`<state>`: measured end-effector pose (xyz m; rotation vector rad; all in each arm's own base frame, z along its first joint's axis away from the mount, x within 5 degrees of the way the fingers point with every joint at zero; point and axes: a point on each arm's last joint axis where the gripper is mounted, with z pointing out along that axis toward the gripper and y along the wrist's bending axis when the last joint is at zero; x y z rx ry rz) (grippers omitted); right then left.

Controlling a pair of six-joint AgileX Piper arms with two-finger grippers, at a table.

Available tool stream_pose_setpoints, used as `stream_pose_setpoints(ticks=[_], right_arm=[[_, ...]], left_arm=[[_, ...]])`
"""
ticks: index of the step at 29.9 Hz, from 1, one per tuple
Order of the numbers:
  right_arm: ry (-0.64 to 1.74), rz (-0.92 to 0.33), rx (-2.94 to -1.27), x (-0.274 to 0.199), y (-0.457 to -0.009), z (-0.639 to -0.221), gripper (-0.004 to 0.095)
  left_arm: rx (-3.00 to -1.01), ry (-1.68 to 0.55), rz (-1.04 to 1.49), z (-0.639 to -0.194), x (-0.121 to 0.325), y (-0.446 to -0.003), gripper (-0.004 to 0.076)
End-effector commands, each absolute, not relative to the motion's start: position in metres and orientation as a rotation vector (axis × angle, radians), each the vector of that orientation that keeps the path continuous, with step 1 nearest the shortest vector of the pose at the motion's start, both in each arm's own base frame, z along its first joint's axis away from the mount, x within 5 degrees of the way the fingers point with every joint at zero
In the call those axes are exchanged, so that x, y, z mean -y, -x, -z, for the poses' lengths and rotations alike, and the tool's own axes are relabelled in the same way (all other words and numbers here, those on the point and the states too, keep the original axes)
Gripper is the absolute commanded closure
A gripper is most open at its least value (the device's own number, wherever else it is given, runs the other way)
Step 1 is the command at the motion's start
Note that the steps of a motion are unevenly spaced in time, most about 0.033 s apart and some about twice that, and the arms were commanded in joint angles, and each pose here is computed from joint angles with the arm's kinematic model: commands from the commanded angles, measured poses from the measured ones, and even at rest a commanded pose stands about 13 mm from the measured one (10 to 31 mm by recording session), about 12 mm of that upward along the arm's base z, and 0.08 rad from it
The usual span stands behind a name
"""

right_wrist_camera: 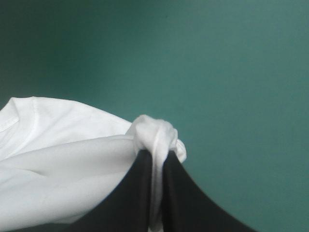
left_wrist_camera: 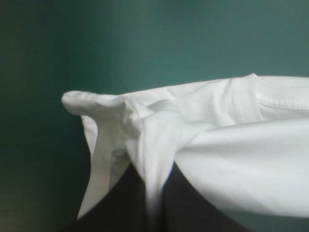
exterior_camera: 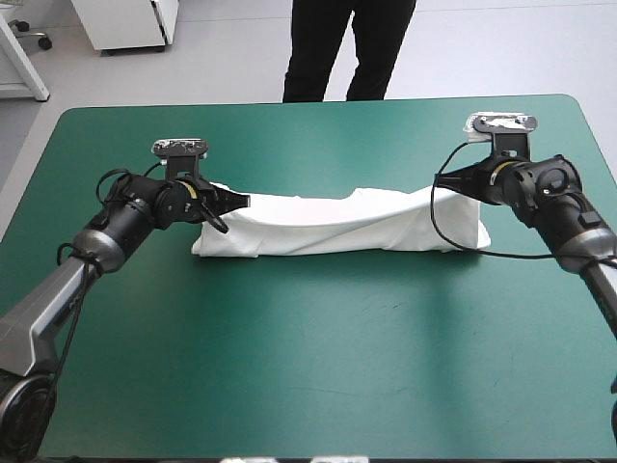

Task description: Fold the cloth

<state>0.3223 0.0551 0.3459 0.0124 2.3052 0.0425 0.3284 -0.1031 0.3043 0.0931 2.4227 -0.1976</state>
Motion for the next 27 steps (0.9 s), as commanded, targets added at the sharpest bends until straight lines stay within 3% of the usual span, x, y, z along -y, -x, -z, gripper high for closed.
stream_pose_setpoints(ticks=[1, 6, 10, 12, 16, 20, 22, 27], right_arm=[[0.003, -0.061, -2.176, -0.055, -0.338, -0.357, 0.0925], [-0.003, -0.085, -2.254, -0.061, -0.356, -0.328, 0.0913], [0.039, -0.117, -2.346, -0.066, -0.362, -0.307, 0.0771], [0.042, -0.122, -2.362, -0.067, -0.363, -0.304, 0.0679], [0.055, -0.095, -2.389, -0.065, -0.36, -0.311, 0.0476], [0.072, -0.057, -2.36, -0.061, -0.351, -0.34, 0.0428], [0.087, -0.017, -2.316, -0.057, -0.341, -0.361, 0.0428], [0.101, 0.147, -2.249, -0.039, -0.307, -0.401, 0.0428]], left_arm=[[-2.268, -0.088, 0.238, -0.32, 0.108, -0.342, 0.0733], [-2.284, -0.093, 0.24, -0.298, 0.113, -0.357, 0.0732], [-2.324, -0.098, 0.229, -0.284, 0.116, -0.363, 0.0715], [-2.329, -0.099, 0.228, -0.282, 0.116, -0.364, 0.0663], [-2.333, -0.102, 0.223, -0.285, 0.115, -0.361, 0.0428], [-2.336, -0.108, 0.203, -0.302, 0.11, -0.349, 0.0217], [-2.327, -0.131, 0.161, -0.316, 0.104, -0.339, 0.0185], [-2.294, -0.137, 0.151, -0.357, 0.091, -0.302, 0.0197]])
